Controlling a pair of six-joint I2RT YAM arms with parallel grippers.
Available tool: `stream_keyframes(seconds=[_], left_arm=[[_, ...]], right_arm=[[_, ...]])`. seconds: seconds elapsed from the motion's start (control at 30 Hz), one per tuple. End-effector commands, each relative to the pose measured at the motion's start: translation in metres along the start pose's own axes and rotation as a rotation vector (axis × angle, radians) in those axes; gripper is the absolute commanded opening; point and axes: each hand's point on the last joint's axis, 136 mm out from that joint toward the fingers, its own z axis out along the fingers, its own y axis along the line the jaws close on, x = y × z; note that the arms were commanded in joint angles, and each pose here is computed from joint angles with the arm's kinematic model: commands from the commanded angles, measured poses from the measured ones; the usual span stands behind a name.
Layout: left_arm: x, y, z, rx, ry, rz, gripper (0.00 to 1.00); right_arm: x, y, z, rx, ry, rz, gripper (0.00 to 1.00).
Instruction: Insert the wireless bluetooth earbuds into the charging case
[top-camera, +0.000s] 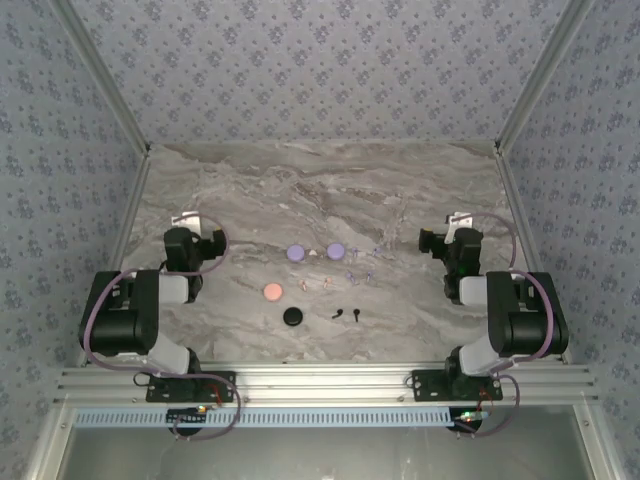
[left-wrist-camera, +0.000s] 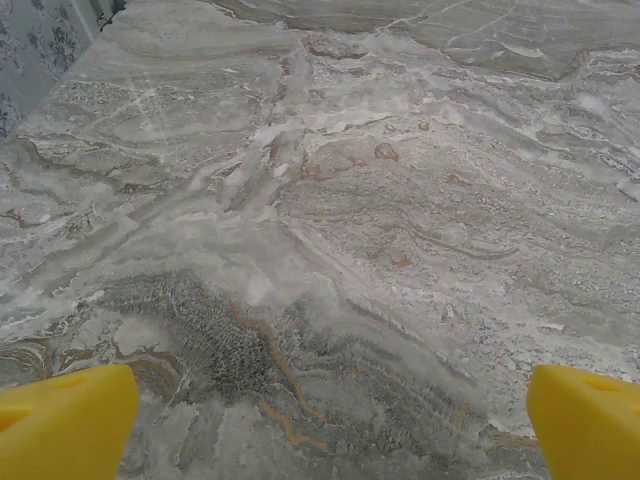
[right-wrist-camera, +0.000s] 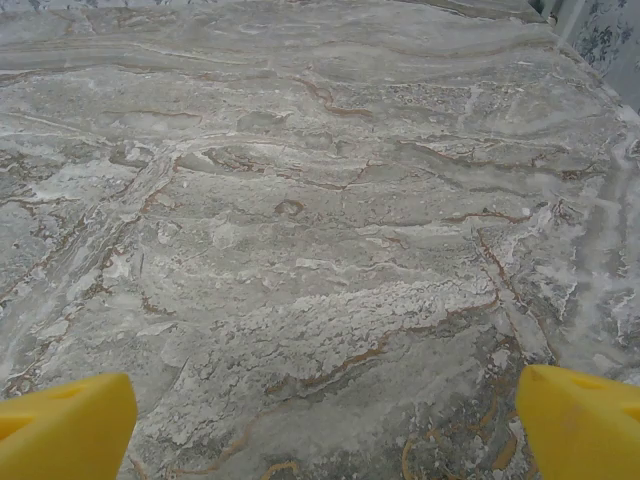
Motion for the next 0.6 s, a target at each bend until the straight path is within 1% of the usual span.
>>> stream_keyframes(seconds=[0.0,0.57], left_arm=[[-0.0159,-0.0030,0.0031,0.018,-0.045,0.010,0.99],[-0.0159,-0.0026,0.0034,0.022,-0.043,0.004,0.99]], right_arm=[[-0.0108,-0.0007,0.0035,0.013,-0.033,-0.016,1.00],[-0.0100,-0.0006,0.0036,0.011,-0.030,-0.015,1.00]])
